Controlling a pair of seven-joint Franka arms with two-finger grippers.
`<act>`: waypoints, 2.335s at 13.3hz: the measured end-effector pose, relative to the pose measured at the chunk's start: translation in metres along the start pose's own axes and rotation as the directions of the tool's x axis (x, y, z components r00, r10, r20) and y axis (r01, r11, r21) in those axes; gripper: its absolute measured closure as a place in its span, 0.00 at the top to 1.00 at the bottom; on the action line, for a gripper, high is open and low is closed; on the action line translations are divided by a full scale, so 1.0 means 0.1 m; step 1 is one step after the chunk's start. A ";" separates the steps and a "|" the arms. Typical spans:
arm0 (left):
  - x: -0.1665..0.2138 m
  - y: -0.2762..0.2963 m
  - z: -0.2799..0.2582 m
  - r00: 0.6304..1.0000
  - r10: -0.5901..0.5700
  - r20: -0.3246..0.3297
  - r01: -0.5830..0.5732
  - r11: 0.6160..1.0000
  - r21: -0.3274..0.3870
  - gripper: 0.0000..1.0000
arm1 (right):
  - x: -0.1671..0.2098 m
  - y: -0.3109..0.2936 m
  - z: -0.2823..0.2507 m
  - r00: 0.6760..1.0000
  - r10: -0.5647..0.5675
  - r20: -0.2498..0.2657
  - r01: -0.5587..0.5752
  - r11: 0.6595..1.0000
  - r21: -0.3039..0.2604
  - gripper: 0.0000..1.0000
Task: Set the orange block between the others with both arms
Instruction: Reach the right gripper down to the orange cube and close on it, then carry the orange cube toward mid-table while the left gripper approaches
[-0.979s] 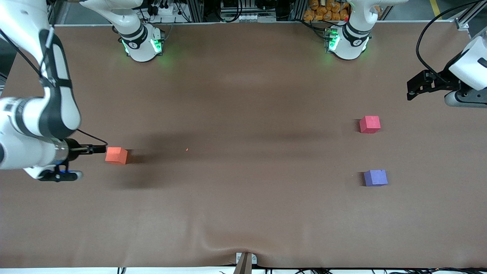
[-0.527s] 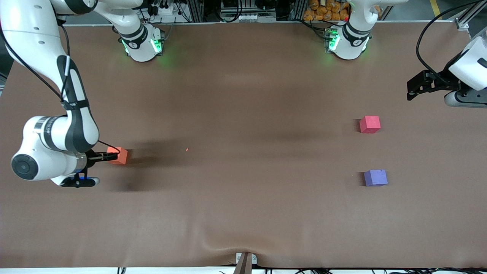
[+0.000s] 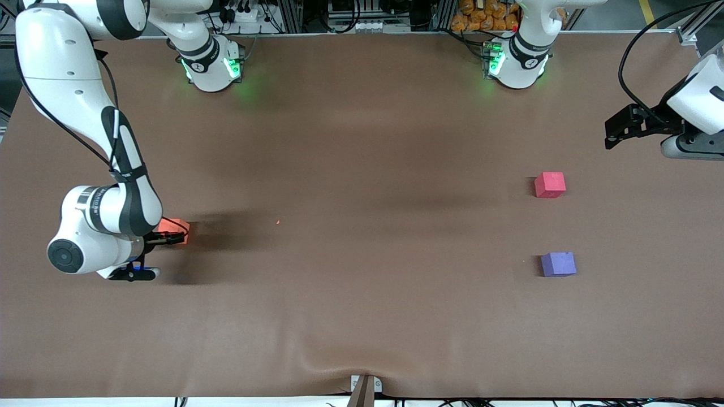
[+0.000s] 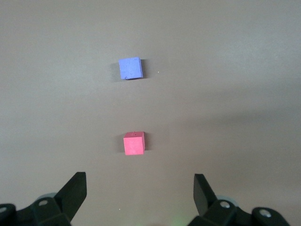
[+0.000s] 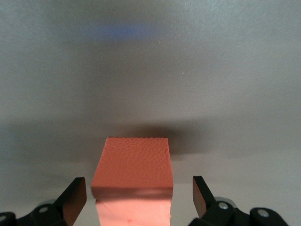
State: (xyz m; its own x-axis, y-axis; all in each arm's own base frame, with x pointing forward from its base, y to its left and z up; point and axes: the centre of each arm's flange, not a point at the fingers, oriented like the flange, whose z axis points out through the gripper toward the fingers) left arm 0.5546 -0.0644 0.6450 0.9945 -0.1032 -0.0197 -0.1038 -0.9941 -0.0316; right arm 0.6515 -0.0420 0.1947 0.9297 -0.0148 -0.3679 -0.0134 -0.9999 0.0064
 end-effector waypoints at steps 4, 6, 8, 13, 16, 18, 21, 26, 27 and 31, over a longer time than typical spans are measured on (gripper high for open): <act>0.00 -0.01 0.00 1.000 -0.001 0.000 0.001 1.000 0.000 1.00 | -0.03 0.00 0.14 1.000 0.000 0.027 0.000 1.000 0.001 1.00; 0.00 -0.01 0.00 1.000 -0.001 0.000 0.001 1.000 0.000 1.00 | -0.04 0.00 0.16 0.999 0.000 0.032 -0.001 1.000 0.001 0.96; 0.00 -0.01 0.00 1.000 -0.002 0.000 0.002 1.000 0.000 1.00 | -0.04 0.00 0.16 0.999 0.000 0.032 0.000 1.000 0.001 0.73; 0.01 -0.01 0.02 1.000 -0.002 0.003 0.002 1.000 0.000 1.00 | 0.03 -0.15 -0.08 0.999 -0.017 -0.031 0.017 1.000 0.006 0.53; 0.01 -0.01 0.02 1.000 -0.002 0.004 0.002 1.000 0.000 1.00 | 0.00 -0.75 -0.49 0.993 -0.052 -0.104 0.061 0.995 0.085 0.53; 0.01 -0.01 0.03 1.000 -0.002 0.005 0.002 1.000 0.000 1.00 | -0.09 -1.34 -0.69 0.989 -0.072 -0.133 0.085 0.991 0.099 0.53; 0.03 -0.01 0.06 1.000 -0.002 0.011 0.002 1.000 0.000 1.00 | -0.36 -2.52 -0.71 0.987 -0.091 -0.135 0.101 0.993 0.067 0.53; 0.07 0.03 0.14 1.000 0.006 0.026 -0.006 1.000 -0.001 1.00 | -0.95 -3.95 -0.45 0.987 -0.110 -0.113 0.118 0.990 0.071 0.53; 0.09 0.05 0.17 0.999 0.010 0.031 -0.010 1.000 -0.001 1.00 | -1.00 -4.09 -0.39 0.989 -0.105 -0.101 0.116 0.986 0.118 0.53; 0.22 0.13 0.43 0.997 0.022 0.078 -0.021 1.000 -0.023 1.00 | -1.12 -4.44 -0.06 0.990 -0.121 -0.074 0.131 0.980 0.147 0.53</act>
State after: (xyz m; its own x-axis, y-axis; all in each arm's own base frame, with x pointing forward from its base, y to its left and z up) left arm 0.5745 -0.0777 0.6008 0.9876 -0.1224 -0.0981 -0.1239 -0.9923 -0.0086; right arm 0.5560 0.4039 0.2386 0.9493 0.1065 -0.2958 0.0544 -0.9823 -0.1791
